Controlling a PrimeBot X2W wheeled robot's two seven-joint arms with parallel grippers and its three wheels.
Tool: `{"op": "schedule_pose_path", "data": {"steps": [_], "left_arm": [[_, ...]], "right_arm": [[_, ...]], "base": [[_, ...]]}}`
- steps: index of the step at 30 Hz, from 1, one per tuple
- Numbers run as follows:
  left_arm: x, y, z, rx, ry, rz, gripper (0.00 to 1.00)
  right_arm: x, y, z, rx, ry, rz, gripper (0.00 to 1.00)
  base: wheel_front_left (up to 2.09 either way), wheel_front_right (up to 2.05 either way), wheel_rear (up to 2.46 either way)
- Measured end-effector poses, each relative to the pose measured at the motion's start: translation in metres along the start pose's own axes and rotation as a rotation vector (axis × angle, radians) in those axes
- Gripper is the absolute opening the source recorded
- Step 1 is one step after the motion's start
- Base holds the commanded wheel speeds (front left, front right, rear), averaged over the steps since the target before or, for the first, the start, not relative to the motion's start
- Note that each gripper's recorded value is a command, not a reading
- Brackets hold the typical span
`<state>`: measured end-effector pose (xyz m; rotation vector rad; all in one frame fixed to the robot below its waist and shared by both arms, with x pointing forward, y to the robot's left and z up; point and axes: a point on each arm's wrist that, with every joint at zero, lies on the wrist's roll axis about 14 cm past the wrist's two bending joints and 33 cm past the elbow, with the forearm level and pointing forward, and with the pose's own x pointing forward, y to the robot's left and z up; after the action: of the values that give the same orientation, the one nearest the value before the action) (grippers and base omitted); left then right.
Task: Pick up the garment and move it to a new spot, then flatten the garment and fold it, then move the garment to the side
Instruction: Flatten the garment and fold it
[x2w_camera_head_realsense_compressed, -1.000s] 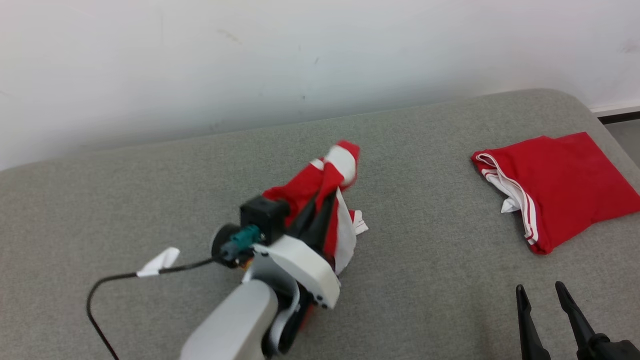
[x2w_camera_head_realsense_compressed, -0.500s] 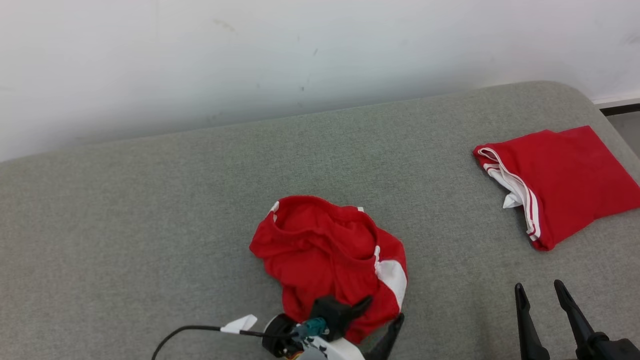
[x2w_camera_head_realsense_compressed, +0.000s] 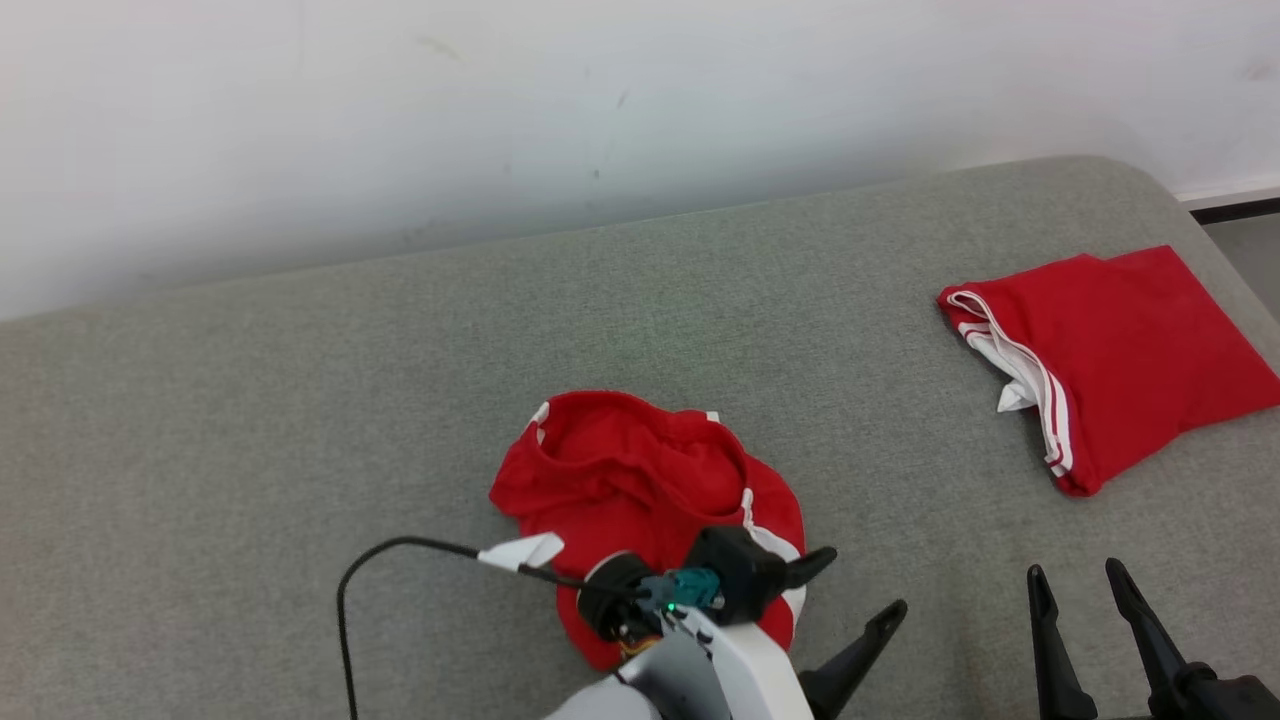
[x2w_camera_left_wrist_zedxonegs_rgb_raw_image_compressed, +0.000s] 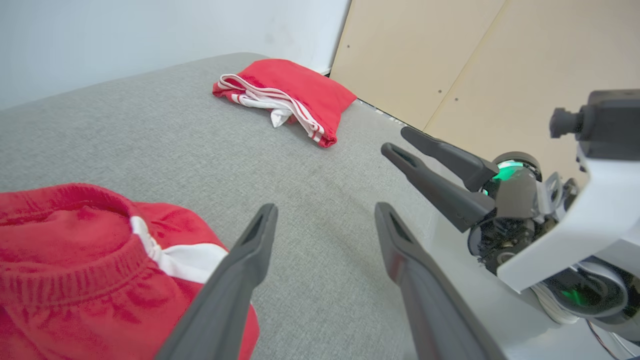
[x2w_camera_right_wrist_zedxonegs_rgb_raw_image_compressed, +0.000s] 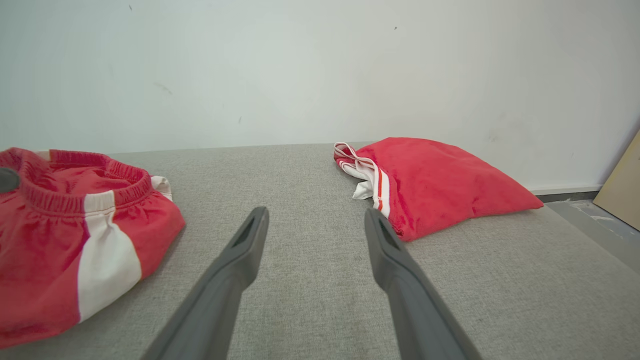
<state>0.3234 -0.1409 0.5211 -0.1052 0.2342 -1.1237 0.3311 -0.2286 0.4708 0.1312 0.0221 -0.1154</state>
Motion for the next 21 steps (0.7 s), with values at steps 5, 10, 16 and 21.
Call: {"op": "schedule_pose_path", "data": {"steps": [5, 10, 16, 21], "left_arm": [[0.010, 0.021, 0.024, 0.097, 0.019, 0.049, 1.00], [0.024, 0.042, 0.026, 0.160, 0.095, 0.108, 1.00], [0.026, 0.076, -0.005, 0.202, 0.241, 0.206, 1.00], [0.015, 0.088, -0.038, 0.192, 0.360, 0.233, 1.00]], "right_arm": [[-0.001, -0.003, 0.002, 0.008, -0.006, -0.014, 1.00], [-0.006, -0.011, 0.001, 0.014, -0.001, -0.039, 1.00], [-0.013, -0.019, 0.001, 0.025, -0.001, -0.070, 1.00], [-0.015, -0.025, 0.002, 0.026, -0.004, -0.089, 1.00]], "base": [[0.00, 0.00, 0.00], [0.00, 0.00, 0.00], [0.00, 0.00, 0.00], [0.00, 0.00, 0.00]]}}
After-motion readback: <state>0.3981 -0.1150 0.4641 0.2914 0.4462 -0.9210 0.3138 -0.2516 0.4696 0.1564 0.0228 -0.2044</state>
